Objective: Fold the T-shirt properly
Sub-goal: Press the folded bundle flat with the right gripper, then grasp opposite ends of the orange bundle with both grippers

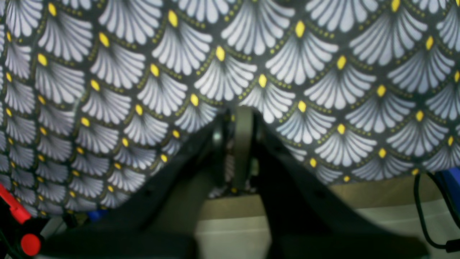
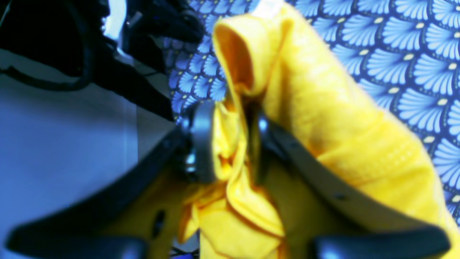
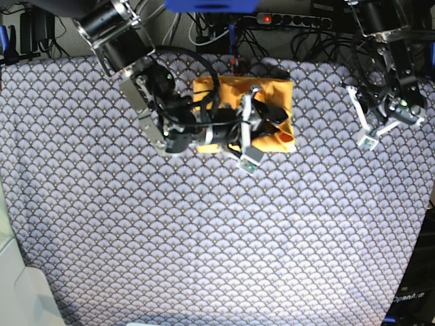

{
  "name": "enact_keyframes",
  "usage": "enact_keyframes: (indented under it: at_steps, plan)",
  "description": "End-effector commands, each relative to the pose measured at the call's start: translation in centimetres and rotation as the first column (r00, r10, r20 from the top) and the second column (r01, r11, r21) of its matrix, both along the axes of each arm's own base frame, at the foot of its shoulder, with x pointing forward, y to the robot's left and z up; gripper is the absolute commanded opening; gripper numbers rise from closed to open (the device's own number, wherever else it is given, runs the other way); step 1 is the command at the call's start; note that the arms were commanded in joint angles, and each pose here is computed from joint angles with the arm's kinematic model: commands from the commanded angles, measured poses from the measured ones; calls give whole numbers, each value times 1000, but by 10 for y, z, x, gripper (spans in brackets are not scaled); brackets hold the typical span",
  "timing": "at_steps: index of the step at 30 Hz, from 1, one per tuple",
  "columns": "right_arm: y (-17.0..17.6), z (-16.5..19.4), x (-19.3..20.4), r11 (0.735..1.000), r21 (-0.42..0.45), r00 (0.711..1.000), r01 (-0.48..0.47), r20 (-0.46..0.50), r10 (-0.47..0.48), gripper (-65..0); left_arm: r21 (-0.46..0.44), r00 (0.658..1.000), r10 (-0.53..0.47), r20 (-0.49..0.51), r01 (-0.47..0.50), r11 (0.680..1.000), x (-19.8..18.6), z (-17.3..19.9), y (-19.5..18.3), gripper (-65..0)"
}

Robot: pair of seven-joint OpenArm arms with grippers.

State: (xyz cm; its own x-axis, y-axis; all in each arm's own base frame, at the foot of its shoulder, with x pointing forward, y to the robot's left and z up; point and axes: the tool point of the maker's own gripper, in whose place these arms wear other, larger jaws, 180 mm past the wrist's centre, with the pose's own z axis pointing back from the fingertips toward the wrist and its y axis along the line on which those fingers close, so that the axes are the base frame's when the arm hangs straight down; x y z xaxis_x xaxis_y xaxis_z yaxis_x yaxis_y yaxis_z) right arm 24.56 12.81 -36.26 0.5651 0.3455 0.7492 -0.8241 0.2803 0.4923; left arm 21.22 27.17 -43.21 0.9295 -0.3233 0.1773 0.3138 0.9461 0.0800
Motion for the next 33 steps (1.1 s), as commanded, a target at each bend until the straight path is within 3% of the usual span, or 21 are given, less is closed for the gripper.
enact_keyframes:
  at_steps: [1, 7, 16, 19, 22, 28, 33]
  plan:
    - [4, 13, 7, 999, 33, 1000, 2, 24, -3, -422, 40, 1000, 6, -22, -5, 999, -4, 3, 10, -610]
    - [5, 17, 3, 1000, 15, 999, -25, 37, 24, -343, 40, 1000, 6, -22, -5, 999, -4, 3, 10, -610]
    - [1, 77, -2, 997, 34, 972, -63, 230, 54, -341, 43, 1000, 6, -22, -5, 999, -4, 3, 11, -610]
    - [-3, 80, 1, 998, 26, 969, -55, 242, 48, -346, 48, 1000, 7, -21, -6, 999, -4, 4, 13, -610]
    - [-24, 65, 8, 1000, 8, 979, 12, 204, -13, -397, 72, 1000, 5, -21, -4, 997, -4, 8, 23, -610]
    - [-66, 52, 28, 992, -35, 975, 124, 191, -115, -629, 104, 1000, 4, -19, -2, 995, -2, 15, 37, -610]
    - [-74, 44, 25, 990, -55, 976, 134, 178, -122, -650, 97, 1000, 5, -19, -3, 995, -2, 13, 34, -610]
